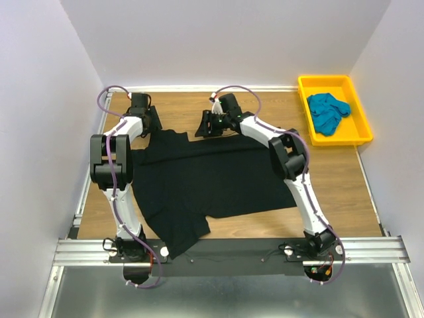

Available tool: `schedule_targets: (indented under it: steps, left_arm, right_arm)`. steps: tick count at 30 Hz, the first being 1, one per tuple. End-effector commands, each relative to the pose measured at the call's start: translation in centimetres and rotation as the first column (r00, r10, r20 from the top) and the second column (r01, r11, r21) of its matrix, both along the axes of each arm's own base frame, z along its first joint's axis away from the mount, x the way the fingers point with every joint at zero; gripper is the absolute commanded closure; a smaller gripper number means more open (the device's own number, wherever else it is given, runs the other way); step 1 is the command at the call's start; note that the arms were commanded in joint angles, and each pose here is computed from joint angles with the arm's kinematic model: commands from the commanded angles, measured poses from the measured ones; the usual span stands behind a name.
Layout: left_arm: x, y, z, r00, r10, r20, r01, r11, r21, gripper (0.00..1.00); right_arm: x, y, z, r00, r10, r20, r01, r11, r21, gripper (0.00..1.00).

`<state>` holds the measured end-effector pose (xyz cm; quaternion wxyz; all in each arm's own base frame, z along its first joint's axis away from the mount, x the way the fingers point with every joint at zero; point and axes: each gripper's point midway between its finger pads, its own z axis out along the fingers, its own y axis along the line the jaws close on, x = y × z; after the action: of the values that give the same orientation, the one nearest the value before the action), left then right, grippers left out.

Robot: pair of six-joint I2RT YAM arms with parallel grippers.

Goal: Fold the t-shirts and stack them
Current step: Fold the tshirt

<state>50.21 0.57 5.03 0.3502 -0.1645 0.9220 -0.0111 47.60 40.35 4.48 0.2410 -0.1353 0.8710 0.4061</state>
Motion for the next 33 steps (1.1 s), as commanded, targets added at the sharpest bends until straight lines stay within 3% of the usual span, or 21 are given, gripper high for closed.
schedule_targets:
  steps: [1, 12, 16, 21, 27, 29, 30, 33]
  left_arm:
    - [1.1, 0.0, -0.2, 1.000, -0.002, 0.006, 0.002, 1.000, 0.007, 0.28]
    - [-0.2, 0.1, -2.8, 0.998, -0.005, -0.068, 0.006, 1.000, 0.008, 0.40]
    - [-0.6, -0.1, -3.6, 0.995, -0.011, -0.095, 0.011, 1.000, 0.005, 0.44]
    - [-1.0, -0.2, -4.2, 0.993, -0.016, -0.114, 0.016, 1.000, -0.002, 0.49]
    - [-1.3, -1.9, -4.6, 0.991, -0.058, -0.124, 0.059, 0.998, 0.001, 0.73]
    - [-1.3, -1.9, -4.6, 0.990, -0.063, -0.124, 0.063, 0.998, 0.002, 0.92]
    - [-1.2, -1.9, -4.3, 0.991, -0.065, -0.115, 0.065, 0.998, 0.002, 0.96]
    - [-0.9, -2.0, -3.9, 0.992, -0.080, -0.099, 0.080, 0.997, 0.004, 1.00]
  right_arm:
    - [0.4, 2.9, -0.3, 0.999, 0.034, -0.015, -0.033, 0.995, 0.089, 0.40]
    - [0.5, 6.0, -3.4, 0.997, 0.058, -0.058, -0.050, 0.988, 0.143, 0.44]
    - [0.2, 6.6, -4.1, 0.995, 0.069, -0.075, -0.057, 0.986, 0.154, 0.55]
    - [-0.6, 7.3, -4.8, 0.992, 0.089, -0.089, -0.074, 0.985, 0.157, 0.62]
    - [-1.2, 8.1, -4.8, 0.990, 0.107, -0.088, -0.091, 0.981, 0.168, 0.86]
    - [-1.0, 8.1, -4.4, 0.991, 0.107, -0.075, -0.093, 0.981, 0.170, 0.96]
    - [-0.9, 8.2, -3.8, 0.992, 0.108, -0.063, -0.096, 0.980, 0.172, 0.98]
    - [-0.8, 8.1, -2.9, 0.993, 0.114, -0.044, -0.104, 0.979, 0.177, 0.99]
